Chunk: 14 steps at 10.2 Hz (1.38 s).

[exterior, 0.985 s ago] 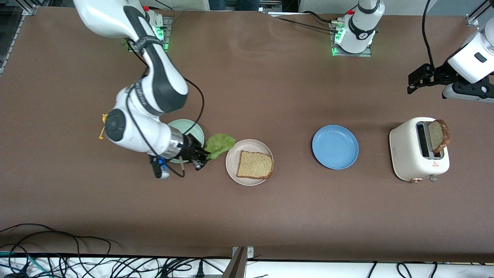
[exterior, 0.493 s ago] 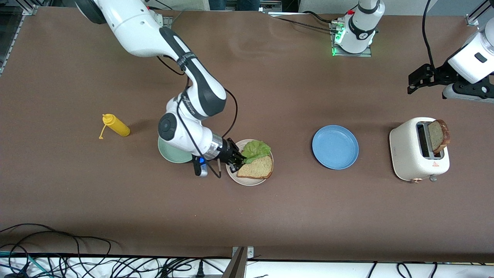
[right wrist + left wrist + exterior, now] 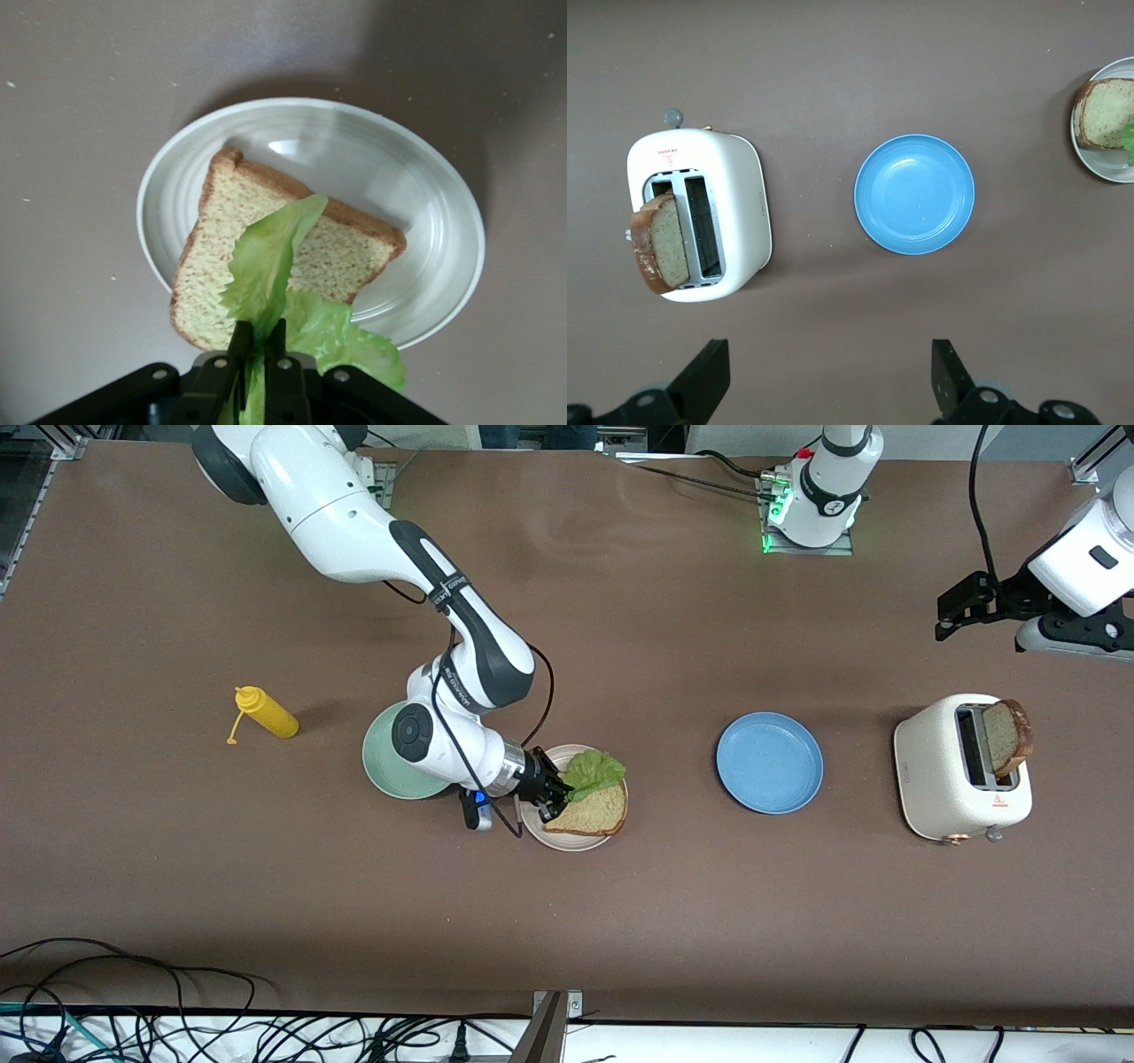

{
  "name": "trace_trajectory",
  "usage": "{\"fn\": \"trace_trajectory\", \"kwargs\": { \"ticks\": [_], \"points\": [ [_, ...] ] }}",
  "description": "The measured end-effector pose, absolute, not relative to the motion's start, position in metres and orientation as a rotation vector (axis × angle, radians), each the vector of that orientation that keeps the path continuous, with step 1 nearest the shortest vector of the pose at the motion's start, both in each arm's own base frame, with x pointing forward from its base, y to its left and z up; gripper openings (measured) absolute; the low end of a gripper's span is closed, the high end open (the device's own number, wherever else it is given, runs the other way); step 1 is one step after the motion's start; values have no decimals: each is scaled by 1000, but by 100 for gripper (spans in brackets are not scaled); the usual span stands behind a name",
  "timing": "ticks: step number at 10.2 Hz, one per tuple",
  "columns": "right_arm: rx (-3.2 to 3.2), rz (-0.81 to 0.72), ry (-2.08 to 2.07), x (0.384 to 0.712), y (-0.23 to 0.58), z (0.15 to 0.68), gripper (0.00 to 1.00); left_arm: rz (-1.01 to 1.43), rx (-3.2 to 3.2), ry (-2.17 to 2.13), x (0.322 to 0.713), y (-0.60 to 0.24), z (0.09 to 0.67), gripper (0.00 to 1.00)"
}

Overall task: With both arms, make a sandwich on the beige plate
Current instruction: 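Lower the lettuce onto the bread and open the right gripper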

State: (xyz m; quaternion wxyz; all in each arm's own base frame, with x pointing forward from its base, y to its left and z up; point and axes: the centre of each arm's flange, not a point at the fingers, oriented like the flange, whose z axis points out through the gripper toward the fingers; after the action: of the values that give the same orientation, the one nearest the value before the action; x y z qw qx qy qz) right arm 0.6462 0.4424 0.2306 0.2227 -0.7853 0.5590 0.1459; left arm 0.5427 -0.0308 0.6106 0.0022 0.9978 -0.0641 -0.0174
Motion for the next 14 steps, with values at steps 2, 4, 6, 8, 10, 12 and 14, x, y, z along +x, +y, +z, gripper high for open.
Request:
{"fn": "trace_trajectory", "kwargs": {
  "ticks": [2,4,6,8,10,12,14],
  "points": [
    [-2178,414,1552,644,443,219,10,-55,3130,-201,543,-31,611,100],
    [-2181,419,1557,643,443,213,8,-55,3130,-201,543,-31,611,100],
    [-2180,418,1556,643,443,214,19,-55,3130,-201,543,-31,611,100],
    [-2179,418,1557,644,443,214,46,-55,3130,-201,543,-31,611,100],
    [-2178,417,1557,644,443,214,71,-55,3130,-201,543,-31,611,100],
    [-2171,411,1557,647,442,218,93,-55,3130,-201,543,-31,611,100],
    [-2132,405,1593,655,437,227,97,-55,3130,-201,543,-31,611,100]
  ]
}}
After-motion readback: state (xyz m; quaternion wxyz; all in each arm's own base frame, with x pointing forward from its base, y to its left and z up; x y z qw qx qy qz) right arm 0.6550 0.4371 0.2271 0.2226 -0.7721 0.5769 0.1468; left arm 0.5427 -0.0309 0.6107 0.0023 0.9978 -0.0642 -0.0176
